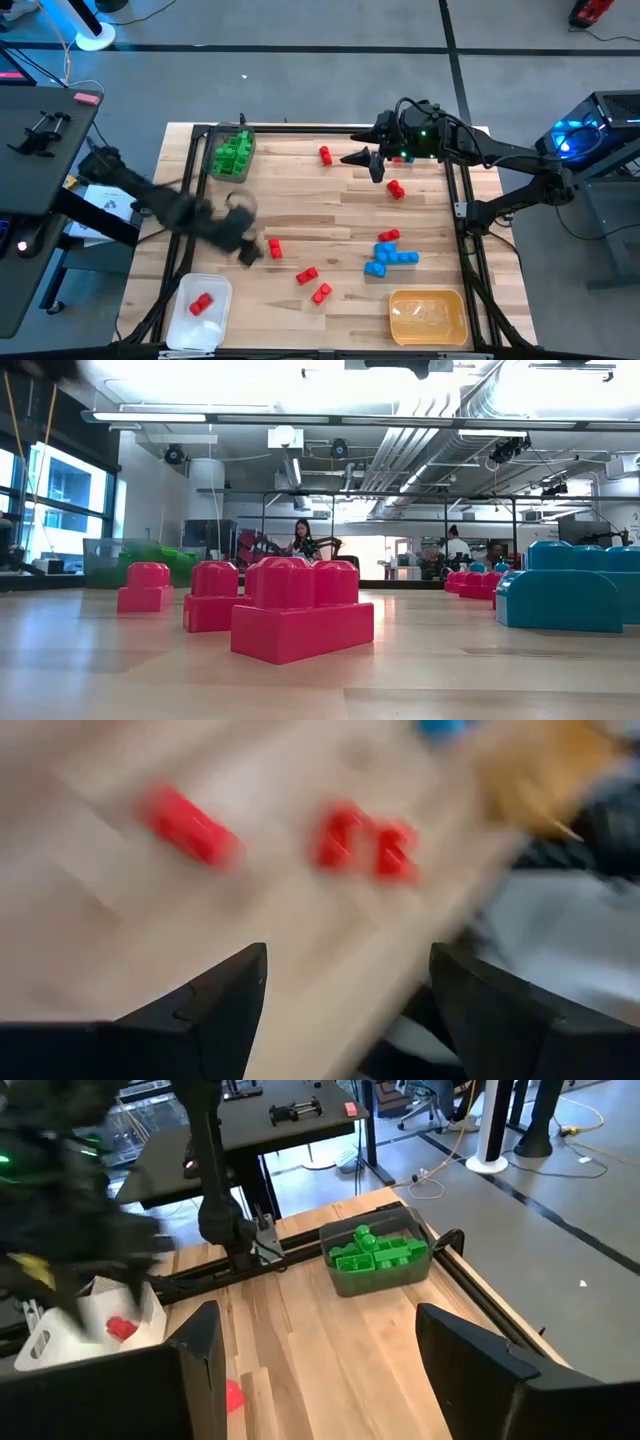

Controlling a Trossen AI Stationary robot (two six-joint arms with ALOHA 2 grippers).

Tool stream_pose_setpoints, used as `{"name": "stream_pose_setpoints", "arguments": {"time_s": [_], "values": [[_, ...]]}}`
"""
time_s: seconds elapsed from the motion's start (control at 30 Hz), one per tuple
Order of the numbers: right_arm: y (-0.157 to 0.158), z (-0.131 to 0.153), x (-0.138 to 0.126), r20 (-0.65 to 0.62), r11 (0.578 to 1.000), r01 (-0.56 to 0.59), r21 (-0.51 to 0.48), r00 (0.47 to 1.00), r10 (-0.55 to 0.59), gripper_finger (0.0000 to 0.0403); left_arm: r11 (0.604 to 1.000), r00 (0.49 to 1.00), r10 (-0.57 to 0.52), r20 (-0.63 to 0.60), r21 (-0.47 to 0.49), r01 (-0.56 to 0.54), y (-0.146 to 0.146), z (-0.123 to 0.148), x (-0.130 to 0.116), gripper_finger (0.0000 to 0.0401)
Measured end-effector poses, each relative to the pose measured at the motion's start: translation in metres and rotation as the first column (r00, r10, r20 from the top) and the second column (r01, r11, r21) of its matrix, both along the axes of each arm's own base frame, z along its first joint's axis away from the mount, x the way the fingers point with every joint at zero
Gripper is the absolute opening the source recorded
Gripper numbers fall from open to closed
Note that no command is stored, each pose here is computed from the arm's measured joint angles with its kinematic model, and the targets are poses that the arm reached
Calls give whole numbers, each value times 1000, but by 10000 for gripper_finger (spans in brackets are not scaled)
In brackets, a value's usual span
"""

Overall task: Sort blocks
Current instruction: Put the red game piece into the white bin

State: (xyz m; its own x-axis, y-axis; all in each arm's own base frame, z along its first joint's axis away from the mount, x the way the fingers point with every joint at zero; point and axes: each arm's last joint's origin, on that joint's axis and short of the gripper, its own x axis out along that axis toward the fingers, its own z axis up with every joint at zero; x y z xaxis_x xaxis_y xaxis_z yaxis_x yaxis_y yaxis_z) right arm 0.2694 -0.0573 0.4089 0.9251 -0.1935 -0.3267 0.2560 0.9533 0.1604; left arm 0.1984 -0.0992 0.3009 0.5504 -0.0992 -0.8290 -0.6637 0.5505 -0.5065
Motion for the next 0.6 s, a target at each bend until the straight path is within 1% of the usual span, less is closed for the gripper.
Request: {"name": "stream_pose_setpoints", "arguments": {"time_s": [0.07,0.1,0.13,0.17,0.2,0.23,0.27,0.3,0.33,0.37,0.4,0.47,0.5,0.53,0.57,0.6], "values": [[0,-1,0,-4,1000,3,14,1000,-3,215,997,997,16,-76,71,-11,26,-9,14,266],[0,-1,0,-8,1000,3,16,1000,-3,215,996,991,23,-130,87,-12,38,-15,20,266],[1,-1,0,-12,1000,3,17,1000,-3,215,996,982,7,-186,90,10,47,-23,26,266],[1,-2,-1,-18,1000,3,21,1000,-3,215,995,974,-38,-222,83,58,53,-29,32,266],[1,-3,-1,-24,1000,5,27,1000,-4,215,987,963,-122,-239,72,143,55,-35,39,266],[1,-3,-1,-27,999,8,36,1000,-7,215,965,943,-228,-241,70,251,53,-40,44,266],[1,-3,-1,-29,999,8,37,1000,-7,215,926,909,-339,-243,86,368,49,-44,48,266],[1,-4,-1,-32,999,8,37,999,-7,215,863,856,-452,-250,122,491,44,-49,51,266],[1,-4,-1,-33,999,9,38,999,-7,215,773,783,-560,-271,169,611,40,-54,54,266],[1,-4,-1,-33,999,10,38,999,-8,215,670,698,-646,-309,210,713,36,-59,56,266],[0,-4,-1,-33,999,11,38,999,-9,215,563,612,-707,-354,242,791,33,-66,59,266],[0,-4,-1,-33,999,11,38,999,-9,215,356,438,-793,-424,262,897,31,-77,65,266],[0,-4,-1,-33,999,11,38,999,-9,215,265,357,-817,-452,255,930,31,-83,68,266],[0,-4,-1,-33,999,11,38,999,-10,215,185,283,-833,-475,243,952,32,-89,71,266],[0,-4,-1,-33,999,11,38,999,-9,215,122,222,-841,-493,227,966,34,-95,74,266],[0,-4,-1,-33,999,11,38,999,-10,215,71,172,-846,-505,214,974,36,-100,77,266]]}}
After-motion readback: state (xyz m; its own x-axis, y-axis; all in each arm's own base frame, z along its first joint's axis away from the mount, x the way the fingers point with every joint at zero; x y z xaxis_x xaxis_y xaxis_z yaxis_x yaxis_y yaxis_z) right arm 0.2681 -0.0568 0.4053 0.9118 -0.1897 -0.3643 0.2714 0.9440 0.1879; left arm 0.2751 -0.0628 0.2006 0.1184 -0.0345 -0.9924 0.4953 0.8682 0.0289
